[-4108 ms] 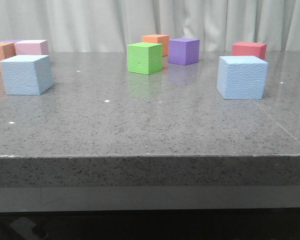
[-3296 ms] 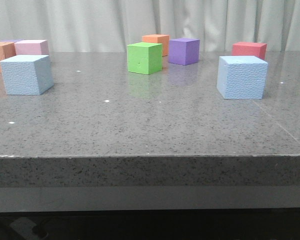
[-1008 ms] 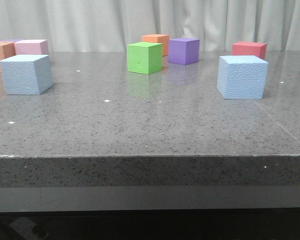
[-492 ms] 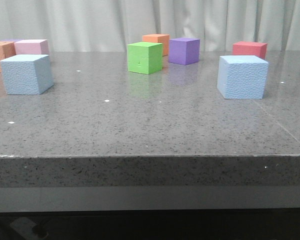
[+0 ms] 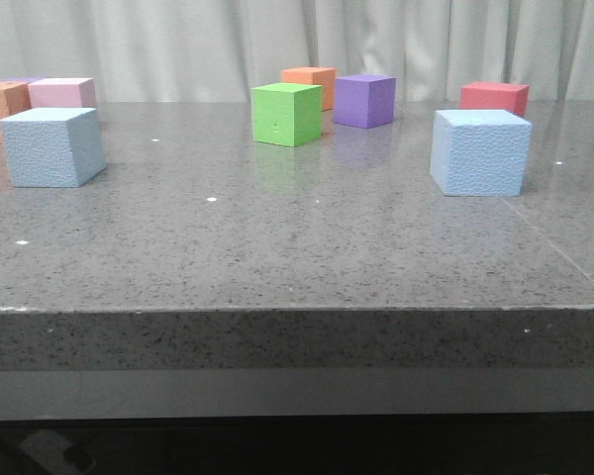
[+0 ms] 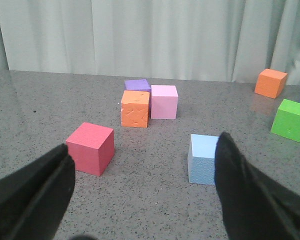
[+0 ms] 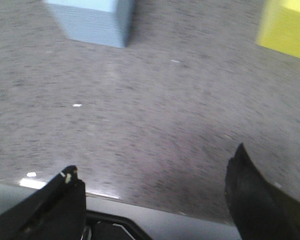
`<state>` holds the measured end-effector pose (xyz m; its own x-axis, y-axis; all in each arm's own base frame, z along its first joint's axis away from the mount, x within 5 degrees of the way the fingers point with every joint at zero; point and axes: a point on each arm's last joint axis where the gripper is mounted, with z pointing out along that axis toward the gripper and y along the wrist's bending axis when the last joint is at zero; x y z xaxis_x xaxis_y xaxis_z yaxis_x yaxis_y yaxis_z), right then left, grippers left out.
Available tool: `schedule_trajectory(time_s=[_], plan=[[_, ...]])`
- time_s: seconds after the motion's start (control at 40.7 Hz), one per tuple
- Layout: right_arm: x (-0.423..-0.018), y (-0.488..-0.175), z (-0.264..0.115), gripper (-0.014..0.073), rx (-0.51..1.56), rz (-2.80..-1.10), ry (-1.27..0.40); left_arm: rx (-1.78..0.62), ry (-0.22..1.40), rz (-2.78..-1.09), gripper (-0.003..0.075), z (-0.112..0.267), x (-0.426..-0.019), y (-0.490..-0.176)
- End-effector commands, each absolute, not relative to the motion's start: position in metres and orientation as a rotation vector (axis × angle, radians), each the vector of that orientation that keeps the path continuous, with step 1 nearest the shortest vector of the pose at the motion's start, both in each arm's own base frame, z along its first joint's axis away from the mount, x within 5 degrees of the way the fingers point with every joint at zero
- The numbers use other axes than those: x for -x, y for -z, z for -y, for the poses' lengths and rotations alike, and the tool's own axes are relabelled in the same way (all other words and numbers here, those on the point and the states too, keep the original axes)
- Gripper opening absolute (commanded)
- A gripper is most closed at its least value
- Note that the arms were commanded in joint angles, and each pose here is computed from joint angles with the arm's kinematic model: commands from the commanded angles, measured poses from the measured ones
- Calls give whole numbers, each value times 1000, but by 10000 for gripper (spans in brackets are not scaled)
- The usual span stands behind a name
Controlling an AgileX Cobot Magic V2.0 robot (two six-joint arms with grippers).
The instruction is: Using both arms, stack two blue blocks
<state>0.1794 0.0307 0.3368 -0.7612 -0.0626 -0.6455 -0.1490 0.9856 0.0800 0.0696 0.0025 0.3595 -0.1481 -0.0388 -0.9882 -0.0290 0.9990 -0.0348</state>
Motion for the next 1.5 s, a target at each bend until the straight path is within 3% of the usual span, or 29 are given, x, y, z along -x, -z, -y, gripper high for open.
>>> schedule_trajectory(time_s=[0.0, 0.271, 0.467, 0.615, 1.008, 1.476], plan=[[-191, -360, -44, 584, 238, -2358, -207, 44, 30, -1626, 566, -1, -71, -376], [-228, -379, -78, 584, 297, -2421, -273, 44, 30, -1626, 566, -1, -71, -376], [-262, -385, -84, 584, 153, -2495, -129, 44, 30, -1626, 566, -1, -71, -376], [-285, -387, -90, 584, 132, -2465, -121, 44, 30, -1626, 566, -1, -71, -376], [-307, -377, -100, 586, 89, -2413, -181, 44, 30, -1626, 566, -1, -71, -376], [-356, -347, -115, 586, -3, -2535, -163, 44, 30, -1626, 566, -1, -71, -376]])
